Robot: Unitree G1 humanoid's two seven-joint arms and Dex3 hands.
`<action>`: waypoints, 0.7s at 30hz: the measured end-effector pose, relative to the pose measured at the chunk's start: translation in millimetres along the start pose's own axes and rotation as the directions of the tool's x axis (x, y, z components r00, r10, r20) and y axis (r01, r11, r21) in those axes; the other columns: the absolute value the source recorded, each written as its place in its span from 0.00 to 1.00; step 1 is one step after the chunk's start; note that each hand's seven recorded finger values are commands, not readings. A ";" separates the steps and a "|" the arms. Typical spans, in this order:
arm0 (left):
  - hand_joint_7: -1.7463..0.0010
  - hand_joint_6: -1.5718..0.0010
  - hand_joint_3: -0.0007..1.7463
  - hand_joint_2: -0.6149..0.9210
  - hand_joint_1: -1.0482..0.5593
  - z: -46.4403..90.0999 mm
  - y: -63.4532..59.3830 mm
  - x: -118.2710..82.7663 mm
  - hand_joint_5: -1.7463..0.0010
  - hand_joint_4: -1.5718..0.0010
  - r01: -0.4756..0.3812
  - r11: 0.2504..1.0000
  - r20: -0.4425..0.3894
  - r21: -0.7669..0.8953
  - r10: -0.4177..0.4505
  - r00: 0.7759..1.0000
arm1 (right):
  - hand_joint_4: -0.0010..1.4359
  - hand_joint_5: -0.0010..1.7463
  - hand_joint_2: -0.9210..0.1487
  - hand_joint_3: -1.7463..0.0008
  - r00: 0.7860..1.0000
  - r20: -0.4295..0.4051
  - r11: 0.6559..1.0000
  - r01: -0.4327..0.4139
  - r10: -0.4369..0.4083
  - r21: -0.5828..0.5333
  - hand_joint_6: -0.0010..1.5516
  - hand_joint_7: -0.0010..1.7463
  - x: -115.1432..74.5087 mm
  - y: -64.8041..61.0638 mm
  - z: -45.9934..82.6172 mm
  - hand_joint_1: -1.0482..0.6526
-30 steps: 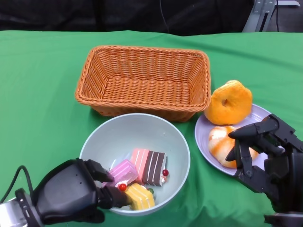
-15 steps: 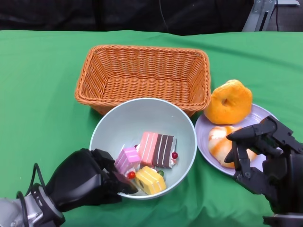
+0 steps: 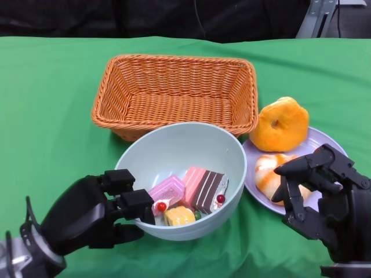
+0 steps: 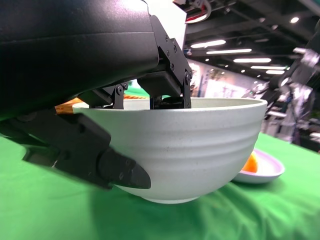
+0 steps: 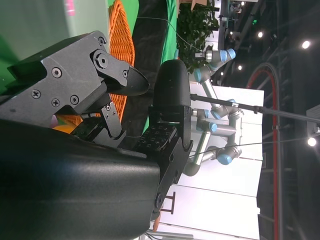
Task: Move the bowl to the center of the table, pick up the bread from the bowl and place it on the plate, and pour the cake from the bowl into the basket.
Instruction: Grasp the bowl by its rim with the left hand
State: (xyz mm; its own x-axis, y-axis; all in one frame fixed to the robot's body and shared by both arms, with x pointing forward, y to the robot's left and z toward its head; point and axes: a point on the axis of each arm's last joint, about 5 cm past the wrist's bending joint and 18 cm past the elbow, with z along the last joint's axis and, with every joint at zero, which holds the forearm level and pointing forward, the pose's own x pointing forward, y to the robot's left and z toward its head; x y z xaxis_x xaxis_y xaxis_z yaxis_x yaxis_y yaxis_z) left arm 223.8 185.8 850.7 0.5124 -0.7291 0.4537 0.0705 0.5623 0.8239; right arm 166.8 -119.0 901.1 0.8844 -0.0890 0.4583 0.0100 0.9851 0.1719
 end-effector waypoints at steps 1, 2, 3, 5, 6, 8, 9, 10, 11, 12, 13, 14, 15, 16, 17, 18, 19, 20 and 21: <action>0.01 0.57 0.74 0.63 0.69 1.4 2.4 -1.5 0.00 0.51 -0.014 1.000 0.008 -0.015 0.014 1.000 | 0.59 0.88 0.27 0.47 1.000 -0.001 1.000 0.001 -0.001 -0.001 0.53 0.63 -0.1 -0.3 0.0 0.58; 0.03 0.56 0.75 0.63 0.68 2.8 4.4 -2.7 0.01 0.51 -0.021 0.999 0.019 -0.030 0.022 1.000 | 0.59 0.88 0.27 0.47 1.000 -0.002 1.000 0.002 -0.002 -0.002 0.53 0.63 -0.1 -0.4 -0.1 0.58; 0.06 0.54 0.76 0.63 0.67 4.2 6.6 -4.2 0.02 0.50 -0.028 0.999 0.028 -0.043 0.030 0.999 | 0.59 0.88 0.26 0.47 1.000 -0.004 1.000 0.003 -0.003 -0.002 0.52 0.63 -0.1 -0.7 -0.2 0.58; 0.10 0.51 0.76 0.63 0.67 6.7 11.0 -8.2 0.06 0.48 -0.042 0.997 0.036 -0.068 0.045 0.998 | 0.59 0.89 0.26 0.47 1.000 -0.011 1.000 0.003 -0.003 -0.004 0.52 0.63 -0.2 -1.0 -0.5 0.58; 0.14 0.49 0.77 0.61 0.67 7.7 13.4 -9.6 0.09 0.46 -0.044 0.996 0.044 -0.074 0.047 0.998 | 0.59 0.89 0.26 0.47 1.000 -0.014 1.000 0.003 -0.003 -0.004 0.52 0.63 -0.2 -1.2 -0.6 0.58; 0.17 0.47 0.79 0.60 0.66 9.3 17.7 -11.9 0.12 0.45 -0.048 0.995 0.056 -0.082 0.053 0.997 | 0.59 0.89 0.26 0.47 1.000 -0.016 1.000 0.004 -0.005 -0.006 0.52 0.63 -0.2 -1.7 -0.8 0.58; 0.18 0.46 0.80 0.60 0.66 9.7 20.1 -12.2 0.12 0.44 -0.053 0.995 0.062 -0.083 0.058 0.996 | 0.59 0.89 0.26 0.47 1.000 -0.017 1.000 0.005 -0.005 -0.007 0.52 0.63 -0.3 -1.9 -1.0 0.58; 0.19 0.45 0.80 0.60 0.66 9.9 22.1 -12.2 0.12 0.44 -0.054 0.995 0.068 -0.084 0.060 0.996 | 0.59 0.89 0.26 0.47 1.000 -0.018 1.000 0.005 -0.006 -0.007 0.52 0.63 -0.4 -2.0 -1.2 0.58; 0.21 0.44 0.80 0.60 0.66 10.2 24.2 -12.4 0.17 0.42 -0.062 0.994 0.068 -0.088 0.068 0.995 | 0.59 0.89 0.26 0.47 1.000 -0.020 1.000 0.005 -0.005 -0.007 0.52 0.63 -0.4 -2.2 -1.5 0.58; 0.22 0.44 0.81 0.61 0.65 10.5 26.1 -12.3 0.19 0.42 -0.074 0.993 0.068 -0.093 0.080 0.994 | 0.59 0.89 0.26 0.47 1.000 -0.021 1.000 0.005 -0.005 -0.007 0.52 0.63 -0.6 -2.2 -1.8 0.58; 0.22 0.44 0.81 0.61 0.65 10.9 27.9 -11.7 0.20 0.41 -0.085 0.992 0.072 -0.097 0.092 0.993 | 0.59 0.89 0.26 0.47 1.000 -0.023 1.000 0.005 -0.005 -0.008 0.52 0.64 -0.7 -2.3 -2.2 0.58; 0.23 0.44 0.81 0.62 0.65 11.2 30.0 -10.8 0.20 0.40 -0.096 0.990 0.075 -0.101 0.104 0.992 | 0.59 0.89 0.26 0.47 1.000 -0.026 1.000 0.006 -0.006 -0.008 0.52 0.64 -0.9 -2.4 -2.7 0.58; 0.21 0.43 0.83 0.61 0.66 11.6 32.0 -9.9 0.20 0.39 -0.108 0.989 0.078 -0.101 0.116 0.990 | 0.59 0.89 0.26 0.46 1.000 -0.028 1.000 0.006 -0.006 -0.008 0.52 0.64 -1.2 -2.4 -3.4 0.58; 0.20 0.43 0.84 0.60 0.66 11.9 33.2 -8.6 0.20 0.38 -0.117 0.988 0.079 -0.101 0.125 0.989 | 0.59 0.89 0.27 0.46 0.999 -0.032 1.000 0.006 -0.006 -0.009 0.52 0.64 -1.5 -2.4 -4.1 0.58; 0.19 0.44 0.83 0.60 0.67 12.1 33.5 -6.7 0.21 0.38 -0.133 0.986 0.073 -0.105 0.141 0.987 | 0.59 0.89 0.27 0.46 0.999 -0.035 1.000 0.007 -0.007 -0.011 0.52 0.64 -1.8 -2.5 -4.6 0.58; 0.18 0.45 0.81 0.62 0.68 12.3 33.0 -4.2 0.20 0.38 -0.148 0.982 0.068 -0.113 0.157 0.985 | 0.59 0.89 0.27 0.45 0.999 -0.037 1.000 0.006 -0.006 -0.015 0.51 0.65 -1.9 -2.4 -4.8 0.58; 0.17 0.46 0.76 0.64 0.67 12.9 32.0 -1.3 0.18 0.39 -0.166 0.978 0.063 -0.125 0.175 0.983 | 0.59 0.89 0.27 0.45 0.999 -0.038 1.000 0.003 -0.004 -0.020 0.51 0.65 -2.0 -2.2 -5.0 0.58; 0.17 0.47 0.72 0.67 0.67 13.4 30.5 1.5 0.18 0.40 -0.179 0.974 0.061 -0.142 0.189 0.980 | 0.58 0.89 0.28 0.44 0.999 -0.039 1.000 0.000 -0.001 -0.024 0.51 0.66 -2.1 -1.9 -5.1 0.58; 0.16 0.48 0.64 0.72 0.66 13.9 28.1 4.9 0.18 0.41 -0.191 0.968 0.058 -0.163 0.203 0.978 | 0.58 0.89 0.28 0.44 0.999 -0.041 1.000 -0.001 0.000 -0.026 0.50 0.66 -2.3 -1.7 -5.5 0.58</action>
State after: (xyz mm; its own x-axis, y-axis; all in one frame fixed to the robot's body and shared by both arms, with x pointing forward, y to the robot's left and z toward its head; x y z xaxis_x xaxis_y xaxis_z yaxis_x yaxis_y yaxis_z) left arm 216.5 192.6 880.8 0.4652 -0.6215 0.6303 0.1100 0.7471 0.6555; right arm 167.3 -119.6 895.0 0.9028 -0.0833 0.4219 0.0217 0.9886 0.1488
